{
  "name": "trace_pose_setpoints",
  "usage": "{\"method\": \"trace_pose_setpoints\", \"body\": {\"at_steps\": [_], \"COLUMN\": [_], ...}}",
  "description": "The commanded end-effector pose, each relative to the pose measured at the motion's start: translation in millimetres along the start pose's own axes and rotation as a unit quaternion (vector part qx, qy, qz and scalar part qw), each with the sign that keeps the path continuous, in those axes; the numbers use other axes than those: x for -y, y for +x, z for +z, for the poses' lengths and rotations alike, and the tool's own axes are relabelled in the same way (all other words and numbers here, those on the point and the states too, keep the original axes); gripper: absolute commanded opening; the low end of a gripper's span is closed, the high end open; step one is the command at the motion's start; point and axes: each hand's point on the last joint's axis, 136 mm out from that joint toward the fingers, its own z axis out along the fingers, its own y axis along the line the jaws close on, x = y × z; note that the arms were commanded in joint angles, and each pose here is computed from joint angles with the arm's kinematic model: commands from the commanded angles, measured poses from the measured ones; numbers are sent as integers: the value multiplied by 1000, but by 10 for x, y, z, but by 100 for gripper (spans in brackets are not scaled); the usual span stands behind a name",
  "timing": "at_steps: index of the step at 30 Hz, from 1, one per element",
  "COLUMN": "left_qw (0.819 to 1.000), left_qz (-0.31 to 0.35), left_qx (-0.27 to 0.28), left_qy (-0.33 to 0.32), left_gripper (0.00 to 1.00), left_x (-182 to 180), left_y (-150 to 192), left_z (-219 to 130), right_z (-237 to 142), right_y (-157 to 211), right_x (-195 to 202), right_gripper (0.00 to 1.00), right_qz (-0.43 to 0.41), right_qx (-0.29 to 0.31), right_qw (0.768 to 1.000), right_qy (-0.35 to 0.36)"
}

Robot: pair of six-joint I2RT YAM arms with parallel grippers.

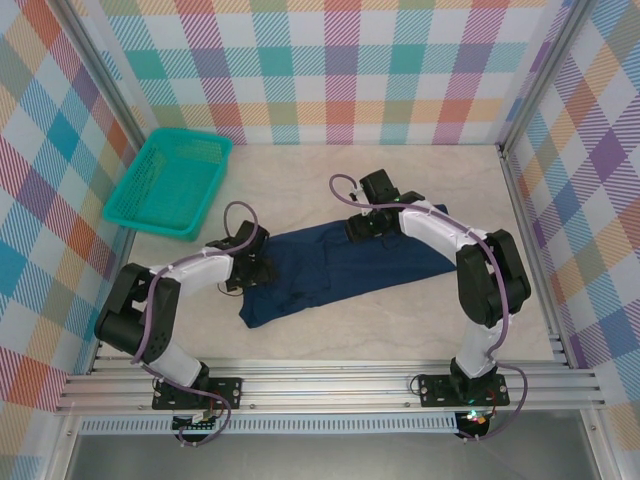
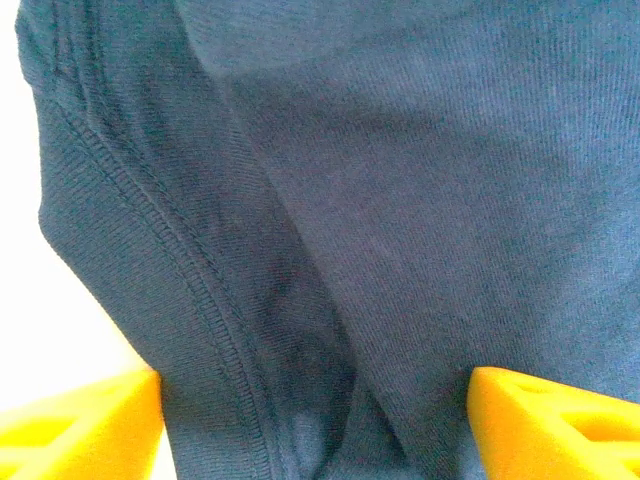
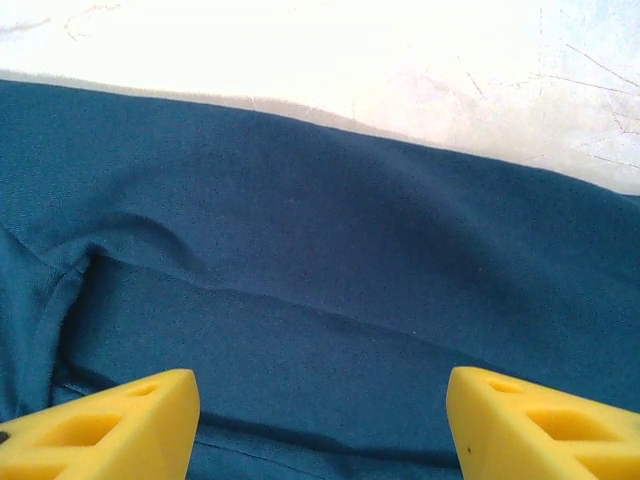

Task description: Fold the inside-out t-shirt

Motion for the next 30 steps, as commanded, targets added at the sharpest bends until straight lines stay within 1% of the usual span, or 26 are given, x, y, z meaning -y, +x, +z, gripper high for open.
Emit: {"method": "trace_pose_setpoints", "body": {"at_steps": [1,3,7,9,13,16,17,22,24,25,30], "left_qw": [996,996,996,996,996,995,995,996,996,996,997], "left_qz": [26,35,53,60,63,58,57,58,55,53,18], "left_qx": [-13,-9,-10,-11,-9,13,17,32,38,42,75], "left_qy": [80,76,70,71,69,77,75,63,59,56,25], "left_gripper": [72,68,64,60,45,31,28,11,2,0,0], "left_x": [536,591,676,718,741,762,751,634,551,494,96], "left_y": [81,86,101,123,168,102,92,76,57,36,-161], "left_z": [87,93,121,144,176,159,152,132,102,81,-95], "right_z": [48,54,65,67,81,85,84,79,66,61,-16], "right_y": [16,29,50,64,97,101,99,100,107,112,100], "right_x": [-15,-19,-19,-22,-11,-10,-8,-6,3,10,49], "right_gripper": [66,66,66,66,66,65,65,65,65,65,65], "right_qz": [8,9,10,11,12,12,13,13,13,13,9], "right_qx": [0,-2,-4,-5,-9,-10,-10,-11,-12,-12,-9], "right_qw": [1000,1000,1000,1000,1000,1000,1000,1000,1000,1000,1000], "right_qy": [-9,-10,-11,-11,-9,-9,-8,-7,-5,-3,9]}}
